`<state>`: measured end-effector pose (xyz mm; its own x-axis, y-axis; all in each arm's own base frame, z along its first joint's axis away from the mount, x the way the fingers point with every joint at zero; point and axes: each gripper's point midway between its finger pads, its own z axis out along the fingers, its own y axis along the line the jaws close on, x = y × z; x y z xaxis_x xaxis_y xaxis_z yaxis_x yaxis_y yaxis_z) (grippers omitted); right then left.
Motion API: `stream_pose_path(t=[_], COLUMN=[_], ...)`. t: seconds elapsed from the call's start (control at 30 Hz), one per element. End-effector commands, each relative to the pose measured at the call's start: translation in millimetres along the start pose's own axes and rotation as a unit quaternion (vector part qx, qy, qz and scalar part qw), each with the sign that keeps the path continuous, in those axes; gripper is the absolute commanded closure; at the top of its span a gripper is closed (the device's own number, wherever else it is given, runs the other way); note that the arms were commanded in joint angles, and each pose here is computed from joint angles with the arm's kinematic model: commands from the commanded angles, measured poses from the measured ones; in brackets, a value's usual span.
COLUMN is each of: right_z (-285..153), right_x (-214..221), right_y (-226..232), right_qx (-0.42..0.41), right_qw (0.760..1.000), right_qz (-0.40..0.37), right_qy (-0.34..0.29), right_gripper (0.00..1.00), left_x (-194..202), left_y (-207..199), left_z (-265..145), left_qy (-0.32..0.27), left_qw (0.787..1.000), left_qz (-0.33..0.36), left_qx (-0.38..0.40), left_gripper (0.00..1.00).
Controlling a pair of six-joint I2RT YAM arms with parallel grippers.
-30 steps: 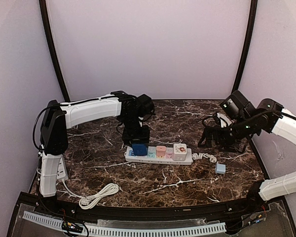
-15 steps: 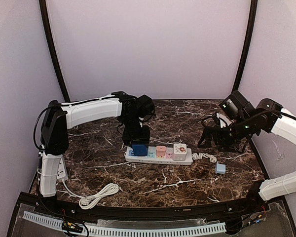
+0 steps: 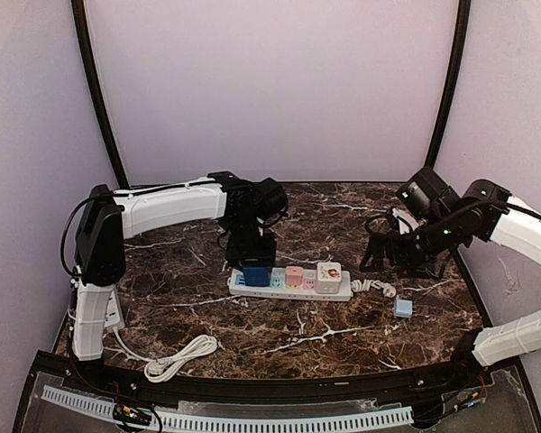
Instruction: Insert the plug
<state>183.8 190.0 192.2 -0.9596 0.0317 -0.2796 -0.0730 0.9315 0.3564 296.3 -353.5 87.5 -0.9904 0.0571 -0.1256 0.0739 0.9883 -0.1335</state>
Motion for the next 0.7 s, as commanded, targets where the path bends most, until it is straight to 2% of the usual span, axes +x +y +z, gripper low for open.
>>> stream_pose_path(t=[0.0,0.3,0.67], right_z=[-1,1,1], right_x=[-10,-8,-7], right_y=[4,2,-1], right_qx=[-0.003,0.001,0.004], right_qw=[1.000,1.000,1.000], right_qz=[-0.007,-0.005,-0.001], right_qy=[-0.014,-0.012,-0.012], right_gripper=[0.01,0.02,0.01], left_x=[10,11,21], left_y=[8,9,5], left_z=[11,19,35], left_qy=[-0.004,-0.004,-0.004], left_qw=[0.999,0.999,0.998], left_qz=[-0.014,-0.026,-0.008], left_qx=[-0.032,-0.037,-0.056], left_gripper=[0.99,0.99,0.99])
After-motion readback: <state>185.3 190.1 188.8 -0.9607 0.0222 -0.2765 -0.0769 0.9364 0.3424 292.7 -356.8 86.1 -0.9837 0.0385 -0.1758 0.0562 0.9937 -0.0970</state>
